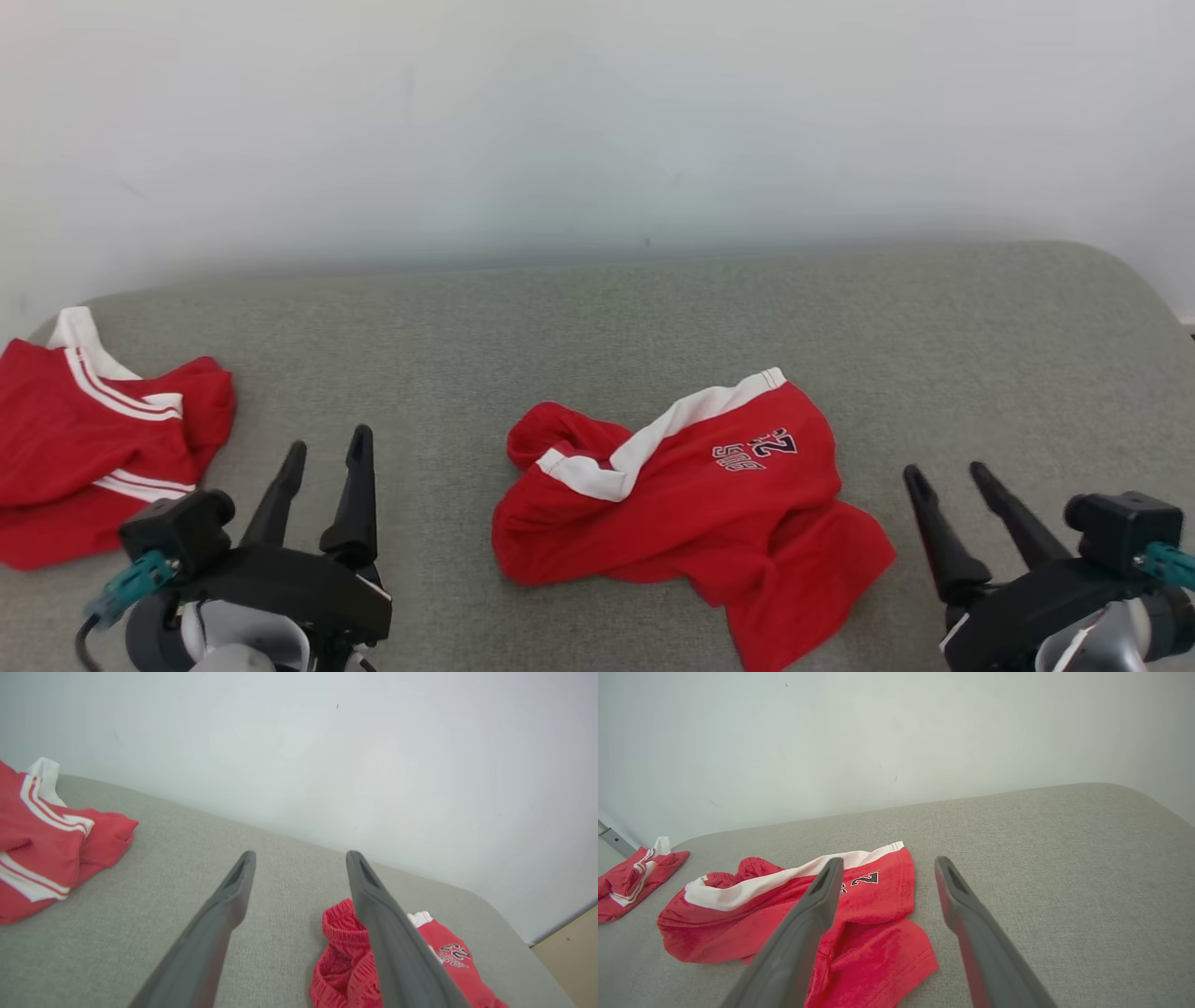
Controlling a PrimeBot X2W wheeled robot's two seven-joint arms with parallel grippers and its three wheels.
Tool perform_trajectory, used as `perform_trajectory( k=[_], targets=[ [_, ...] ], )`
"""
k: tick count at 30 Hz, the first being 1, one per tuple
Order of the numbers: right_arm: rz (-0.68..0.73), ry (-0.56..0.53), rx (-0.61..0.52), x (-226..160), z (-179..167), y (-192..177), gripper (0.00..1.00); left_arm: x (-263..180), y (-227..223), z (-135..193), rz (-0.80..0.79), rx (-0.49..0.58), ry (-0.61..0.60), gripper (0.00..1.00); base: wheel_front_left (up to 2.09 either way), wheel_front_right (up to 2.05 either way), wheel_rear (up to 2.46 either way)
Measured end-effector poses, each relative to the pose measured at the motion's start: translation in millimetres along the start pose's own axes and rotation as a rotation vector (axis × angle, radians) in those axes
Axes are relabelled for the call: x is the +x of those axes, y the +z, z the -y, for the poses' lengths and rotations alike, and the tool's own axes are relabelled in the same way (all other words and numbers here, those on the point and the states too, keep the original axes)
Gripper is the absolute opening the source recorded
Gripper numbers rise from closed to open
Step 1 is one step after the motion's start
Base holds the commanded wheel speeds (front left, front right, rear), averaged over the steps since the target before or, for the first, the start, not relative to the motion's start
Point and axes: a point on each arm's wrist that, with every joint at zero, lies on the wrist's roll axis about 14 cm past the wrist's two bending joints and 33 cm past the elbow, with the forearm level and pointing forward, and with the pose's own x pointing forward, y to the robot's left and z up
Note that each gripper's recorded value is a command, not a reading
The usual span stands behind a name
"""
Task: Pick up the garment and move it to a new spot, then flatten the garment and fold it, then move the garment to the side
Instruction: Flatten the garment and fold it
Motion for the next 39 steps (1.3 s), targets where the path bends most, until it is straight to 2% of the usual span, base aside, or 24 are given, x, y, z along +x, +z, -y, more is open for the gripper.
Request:
perform_trajectory(
  k=[6, 9, 14, 21, 25, 32, 39],
  targets=[
    [0.082, -0.003, -0.012, 6.5, 1.5, 13.9, 1.00, -15.8, 36.1, -4.7, 0.165, 0.007, 0.020, 1.00, 0.00, 0.00, 0.00],
    [0.114, -0.001, -0.013, 7.5, 1.1, 18.0, 1.00, -25.5, 57.7, -9.4, 0.259, -0.021, 0.045, 1.00, 0.00, 0.00, 0.00],
    [0.140, 0.012, 0.001, 8.6, -2.8, 17.1, 1.00, -45.3, 67.0, -18.5, 0.332, -0.075, 0.062, 1.00, 0.00, 0.00, 0.00],
    [0.123, 0.035, -0.021, 7.7, -11.2, 7.1, 1.00, -62.0, 38.5, -30.0, 0.272, -0.076, 0.064, 1.00, 0.00, 0.00, 0.00],
    [0.114, 0.032, -0.039, 6.5, -10.9, 4.8, 1.00, -67.6, 21.7, -37.0, 0.211, 0.015, 0.059, 1.00, 0.00, 0.00, 0.00],
    [0.096, 0.007, -0.053, 0.4, -2.3, -2.5, 1.00, -71.6, 11.2, -26.9, 0.153, 0.169, -0.034, 1.00, 0.00, 0.00, 0.00],
    [0.076, -0.006, -0.051, -2.8, 2.2, -9.6, 1.00, -73.1, 5.2, -30.7, 0.132, 0.179, -0.028, 1.00, 0.00, 0.00, 0.00]
  ],
)
